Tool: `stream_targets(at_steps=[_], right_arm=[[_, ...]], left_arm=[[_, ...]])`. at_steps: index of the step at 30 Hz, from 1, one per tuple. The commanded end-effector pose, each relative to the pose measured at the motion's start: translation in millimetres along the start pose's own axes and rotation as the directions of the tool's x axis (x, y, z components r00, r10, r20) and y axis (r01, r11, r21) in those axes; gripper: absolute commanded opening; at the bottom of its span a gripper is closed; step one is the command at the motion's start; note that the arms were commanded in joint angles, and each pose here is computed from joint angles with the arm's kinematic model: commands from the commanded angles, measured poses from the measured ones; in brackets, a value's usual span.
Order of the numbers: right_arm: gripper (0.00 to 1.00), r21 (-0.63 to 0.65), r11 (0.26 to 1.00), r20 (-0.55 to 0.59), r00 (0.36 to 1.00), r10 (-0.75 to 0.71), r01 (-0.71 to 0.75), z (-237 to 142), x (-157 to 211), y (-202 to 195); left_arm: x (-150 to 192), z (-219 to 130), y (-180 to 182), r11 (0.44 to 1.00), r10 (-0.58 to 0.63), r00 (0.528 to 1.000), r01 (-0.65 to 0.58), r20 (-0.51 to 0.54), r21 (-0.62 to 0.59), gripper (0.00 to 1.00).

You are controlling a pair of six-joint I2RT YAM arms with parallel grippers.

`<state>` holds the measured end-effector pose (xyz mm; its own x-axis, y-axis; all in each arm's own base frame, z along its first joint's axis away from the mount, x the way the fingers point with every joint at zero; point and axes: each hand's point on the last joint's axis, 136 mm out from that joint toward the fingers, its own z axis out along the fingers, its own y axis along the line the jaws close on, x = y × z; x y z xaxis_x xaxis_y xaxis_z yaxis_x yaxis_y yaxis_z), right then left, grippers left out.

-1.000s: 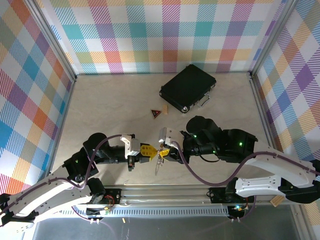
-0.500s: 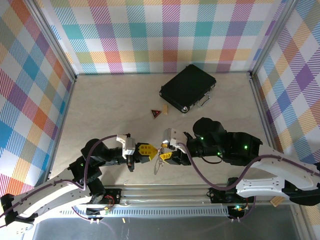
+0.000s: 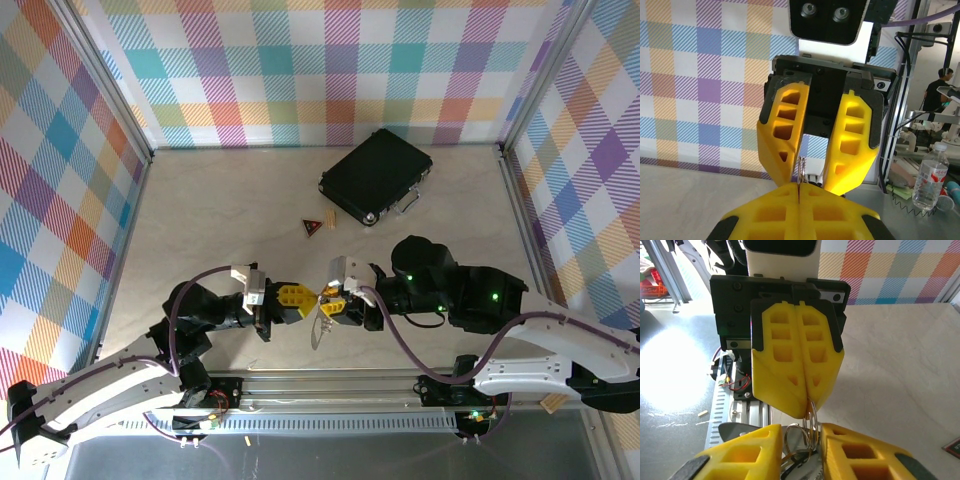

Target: Put the keys on the keyring

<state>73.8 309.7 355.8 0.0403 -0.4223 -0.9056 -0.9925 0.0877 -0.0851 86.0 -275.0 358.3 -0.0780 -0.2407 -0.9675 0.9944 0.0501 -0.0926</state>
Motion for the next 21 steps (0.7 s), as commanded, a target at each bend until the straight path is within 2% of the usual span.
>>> stream_targets(at_steps=[1,10,12,14,15,17,18,21], right_arm=[[0.21,-0.014,1.000,0.047,0.999,-0.002,0.003,-3.8,-7.5,4.4],[0.04,0.005,1.000,0.041,0.999,-0.012,0.012,-6.4,-5.4,1.9],[0.00,0.013,1.000,0.026,0.999,-0.018,0.018,-5.9,-3.8,0.4],[0.00,0.015,1.000,-0.005,1.000,-0.026,0.026,-5.8,-0.9,-0.6],[0.00,0.015,0.999,-0.019,0.999,-0.031,0.031,-6.2,0.0,-0.8],[0.00,0.007,0.999,-0.058,0.997,-0.044,0.044,-5.2,3.1,-0.7],[0.00,0.000,0.999,-0.072,0.996,-0.047,0.048,-4.9,4.1,-0.1],[0.00,-0.013,0.998,-0.119,0.991,-0.058,0.057,-2.6,7.0,0.2]], left_arm=[[-18.7,-0.9,-12.1,0.998,0.011,0.997,-0.015,0.081,0.055,0.00],[-18.1,-1.0,-12.0,0.998,0.006,0.997,-0.011,0.082,0.055,0.00],[-13.3,0.0,-11.8,0.998,0.007,0.999,-0.010,0.053,0.056,0.00],[-1.6,0.2,-9.4,0.999,0.024,0.999,-0.023,-0.033,0.039,0.00],[1.9,-1.0,-7.8,0.999,0.046,0.997,-0.044,-0.068,0.026,0.03],[13.5,-5.2,-1.3,0.997,0.078,0.984,-0.082,-0.160,-0.016,0.29],[16.0,-6.9,0.5,0.995,0.093,0.977,-0.100,-0.194,-0.026,0.34],[24.4,-10.9,5.5,0.989,0.121,0.947,-0.140,-0.299,-0.044,0.36]])
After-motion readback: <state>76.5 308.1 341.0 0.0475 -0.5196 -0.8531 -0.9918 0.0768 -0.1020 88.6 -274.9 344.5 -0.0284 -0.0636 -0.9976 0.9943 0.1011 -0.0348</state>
